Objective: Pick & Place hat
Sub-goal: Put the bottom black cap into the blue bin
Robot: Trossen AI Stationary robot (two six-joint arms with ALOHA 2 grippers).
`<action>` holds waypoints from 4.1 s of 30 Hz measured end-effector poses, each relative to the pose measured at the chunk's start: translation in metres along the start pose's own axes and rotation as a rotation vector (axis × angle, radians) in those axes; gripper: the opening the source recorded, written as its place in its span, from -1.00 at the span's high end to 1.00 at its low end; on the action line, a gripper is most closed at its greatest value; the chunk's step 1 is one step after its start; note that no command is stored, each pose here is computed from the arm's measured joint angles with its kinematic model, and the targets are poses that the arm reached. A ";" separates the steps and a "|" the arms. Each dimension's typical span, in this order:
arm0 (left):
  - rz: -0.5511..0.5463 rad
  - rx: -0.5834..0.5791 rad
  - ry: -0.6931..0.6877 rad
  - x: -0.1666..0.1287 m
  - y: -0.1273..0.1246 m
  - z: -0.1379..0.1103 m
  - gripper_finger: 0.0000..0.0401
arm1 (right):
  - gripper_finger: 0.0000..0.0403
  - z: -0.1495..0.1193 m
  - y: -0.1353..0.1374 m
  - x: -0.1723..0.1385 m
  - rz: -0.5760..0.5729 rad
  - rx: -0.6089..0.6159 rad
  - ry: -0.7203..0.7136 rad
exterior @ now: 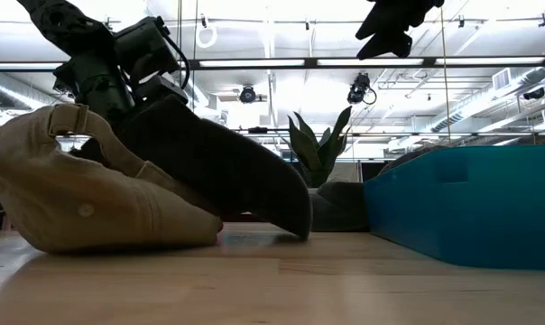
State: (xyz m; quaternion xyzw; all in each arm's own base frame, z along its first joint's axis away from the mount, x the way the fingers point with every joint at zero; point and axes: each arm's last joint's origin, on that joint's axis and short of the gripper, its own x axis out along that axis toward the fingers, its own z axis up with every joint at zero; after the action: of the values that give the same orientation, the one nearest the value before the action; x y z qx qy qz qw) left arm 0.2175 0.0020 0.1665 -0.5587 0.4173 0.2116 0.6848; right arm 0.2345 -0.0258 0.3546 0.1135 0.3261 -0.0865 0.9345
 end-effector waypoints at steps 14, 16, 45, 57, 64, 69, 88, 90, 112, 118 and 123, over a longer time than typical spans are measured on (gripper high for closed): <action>-0.214 0.337 -0.160 -0.056 -0.075 0.015 0.97 | -0.11 0.001 0.000 0.001 0.001 -0.040 -0.010; -0.210 0.402 -0.197 -0.070 -0.089 0.017 0.98 | -0.11 0.002 0.000 0.001 0.001 -0.051 -0.014; -0.236 0.518 -0.734 -0.195 -0.169 0.049 0.98 | -0.11 0.025 -0.005 -0.017 0.199 0.148 -0.244; -0.238 0.285 -0.943 -0.161 -0.192 0.074 0.98 | -0.31 0.049 0.005 -0.014 0.201 0.114 -0.490; -0.260 0.278 -0.949 -0.143 -0.200 0.081 0.98 | -0.72 0.053 0.004 0.003 0.157 0.087 -0.510; -0.276 0.275 -0.959 -0.140 -0.202 0.083 0.98 | -0.92 0.053 0.002 0.020 0.067 0.111 -0.492; -0.280 0.289 -0.954 -0.141 -0.203 0.083 0.98 | -0.93 0.054 0.009 0.056 -0.104 0.069 -0.509; -0.284 0.292 -0.948 -0.140 -0.203 0.083 0.98 | -0.92 0.054 0.008 0.057 -0.123 0.076 -0.512; -0.308 0.376 -0.890 -0.141 -0.204 0.079 0.91 | 0.93 0.054 0.005 0.056 0.008 0.091 -0.456; -0.302 0.498 -0.902 -0.151 -0.206 0.066 0.74 | 0.96 0.056 -0.002 0.052 0.029 0.103 -0.383; -0.313 0.563 -0.922 -0.163 -0.207 0.057 0.45 | 0.96 0.061 -0.002 0.046 0.068 0.095 -0.371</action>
State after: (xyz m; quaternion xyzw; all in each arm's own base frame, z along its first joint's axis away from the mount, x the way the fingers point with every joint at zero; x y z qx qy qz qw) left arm 0.3014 0.0255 0.4212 -0.2591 0.0272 0.2102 0.9423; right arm 0.3055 -0.0479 0.3721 0.1508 0.1397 -0.0895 0.9746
